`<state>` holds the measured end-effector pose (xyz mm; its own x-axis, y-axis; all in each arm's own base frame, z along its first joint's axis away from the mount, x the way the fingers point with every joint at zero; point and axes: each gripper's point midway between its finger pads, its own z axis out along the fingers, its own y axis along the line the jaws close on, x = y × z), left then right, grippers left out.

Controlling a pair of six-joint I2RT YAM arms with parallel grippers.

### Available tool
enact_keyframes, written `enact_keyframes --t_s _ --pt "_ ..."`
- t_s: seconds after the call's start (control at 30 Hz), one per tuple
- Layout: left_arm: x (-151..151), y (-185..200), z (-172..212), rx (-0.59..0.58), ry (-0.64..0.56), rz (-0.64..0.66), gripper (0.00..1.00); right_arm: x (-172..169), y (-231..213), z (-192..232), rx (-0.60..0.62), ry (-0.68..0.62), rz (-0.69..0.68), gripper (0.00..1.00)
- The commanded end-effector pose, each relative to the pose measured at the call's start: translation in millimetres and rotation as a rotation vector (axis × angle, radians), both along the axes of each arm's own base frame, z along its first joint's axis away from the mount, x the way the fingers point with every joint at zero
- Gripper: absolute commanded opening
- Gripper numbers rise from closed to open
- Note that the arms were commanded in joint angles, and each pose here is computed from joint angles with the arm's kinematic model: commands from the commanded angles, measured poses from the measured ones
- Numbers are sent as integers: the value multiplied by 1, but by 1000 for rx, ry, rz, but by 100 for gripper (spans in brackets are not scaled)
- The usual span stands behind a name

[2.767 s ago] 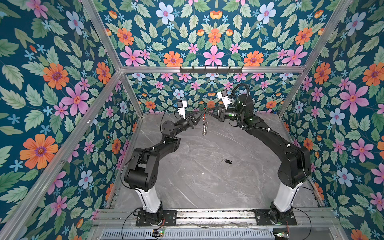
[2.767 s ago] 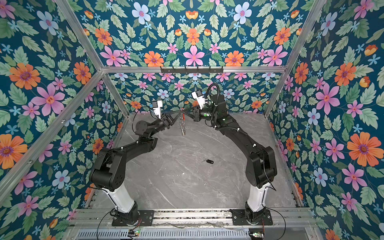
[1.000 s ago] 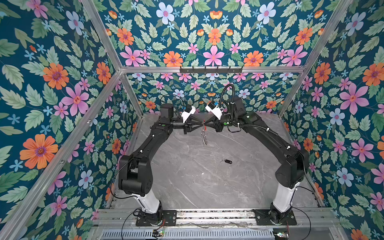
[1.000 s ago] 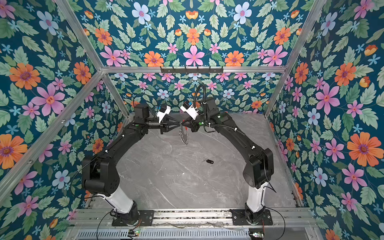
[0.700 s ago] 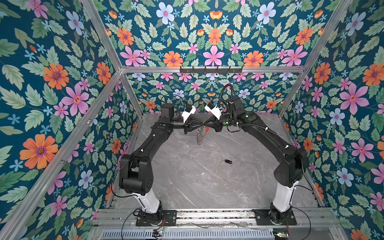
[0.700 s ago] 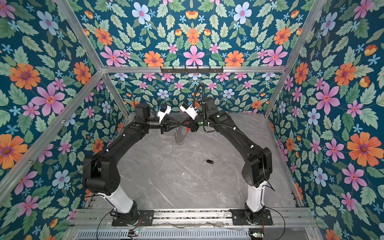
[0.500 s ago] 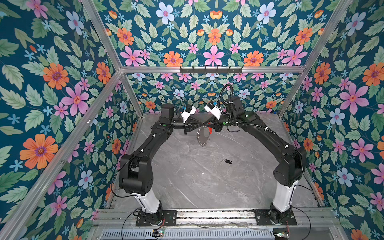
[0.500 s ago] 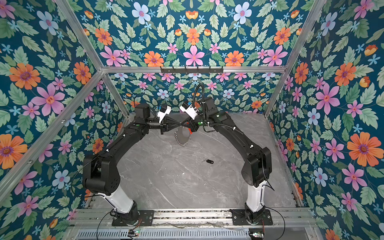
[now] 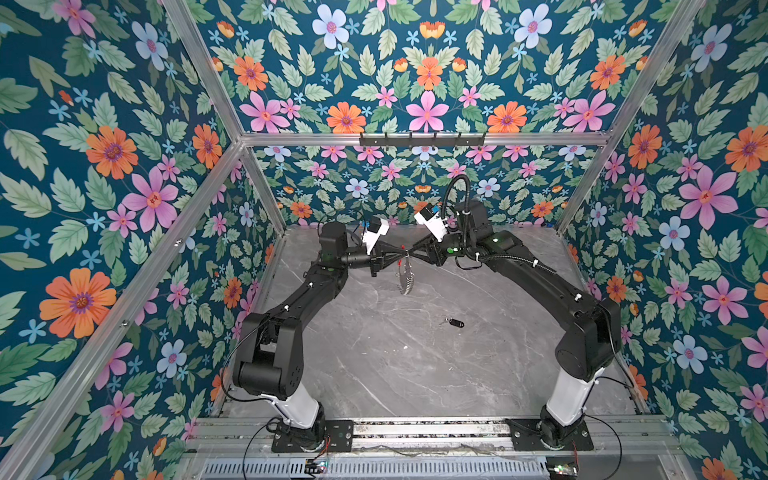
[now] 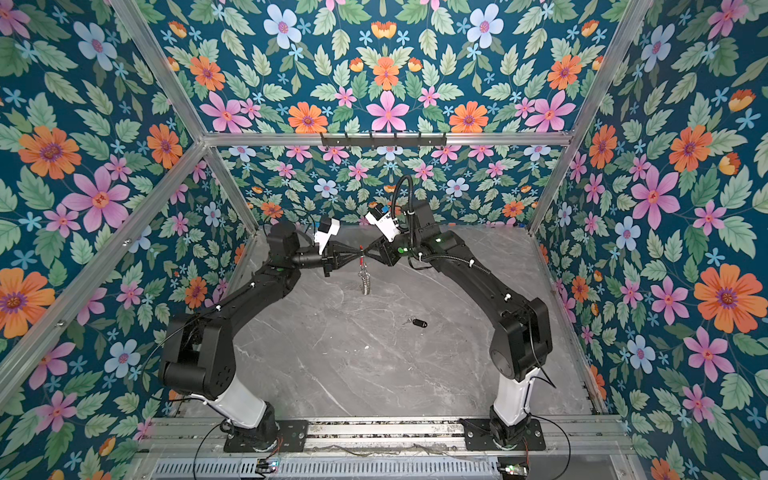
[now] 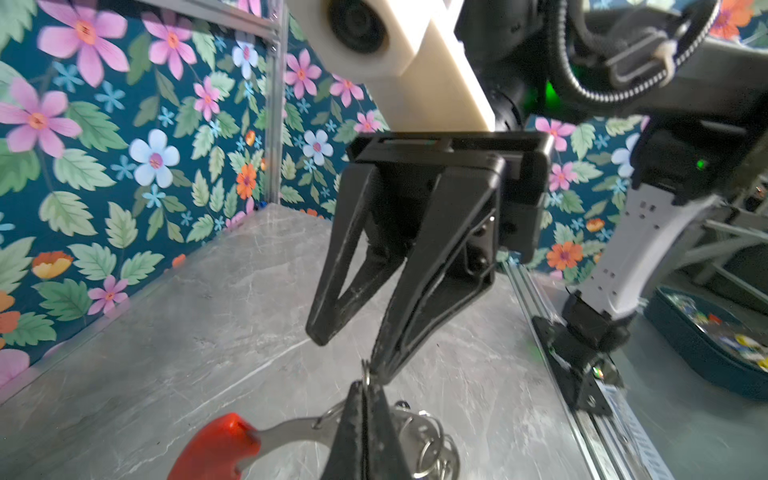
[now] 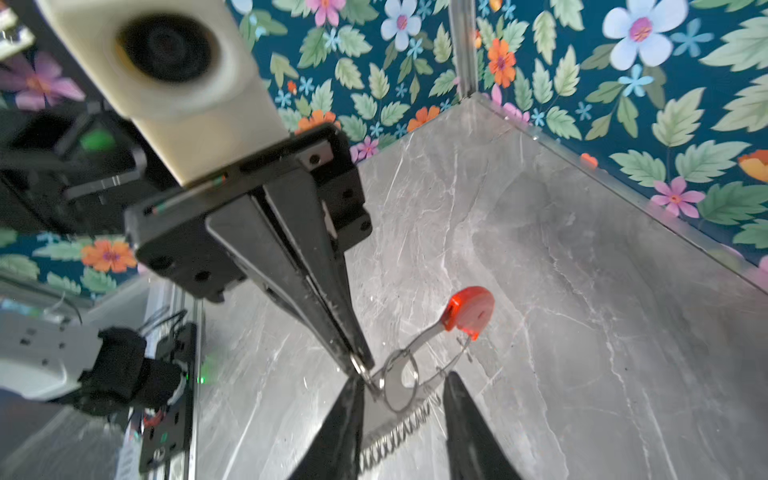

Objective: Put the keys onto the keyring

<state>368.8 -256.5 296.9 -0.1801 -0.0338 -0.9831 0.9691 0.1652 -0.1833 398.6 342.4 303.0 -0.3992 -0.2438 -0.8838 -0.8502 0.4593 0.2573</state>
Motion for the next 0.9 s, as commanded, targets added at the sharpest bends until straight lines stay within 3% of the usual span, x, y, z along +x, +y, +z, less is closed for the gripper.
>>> enact_keyframes --t_s 0.0,0.13,0.3,0.6,0.87 --pt "-12 14 76 -290 -171 59 0 25 -5 45 173 -107 -138 32" --pt "-15 23 93 -453 -161 66 0 28 -6 53 255 -87 -169 29" --pt "-15 17 90 -476 -178 100 0 27 0 59 285 -50 -143 21" --pt "-7 15 91 -519 -178 158 0 12 21 62 322 -4 -78 16" --pt "-1 10 94 -576 -172 223 0 22 14 58 335 42 -178 15"
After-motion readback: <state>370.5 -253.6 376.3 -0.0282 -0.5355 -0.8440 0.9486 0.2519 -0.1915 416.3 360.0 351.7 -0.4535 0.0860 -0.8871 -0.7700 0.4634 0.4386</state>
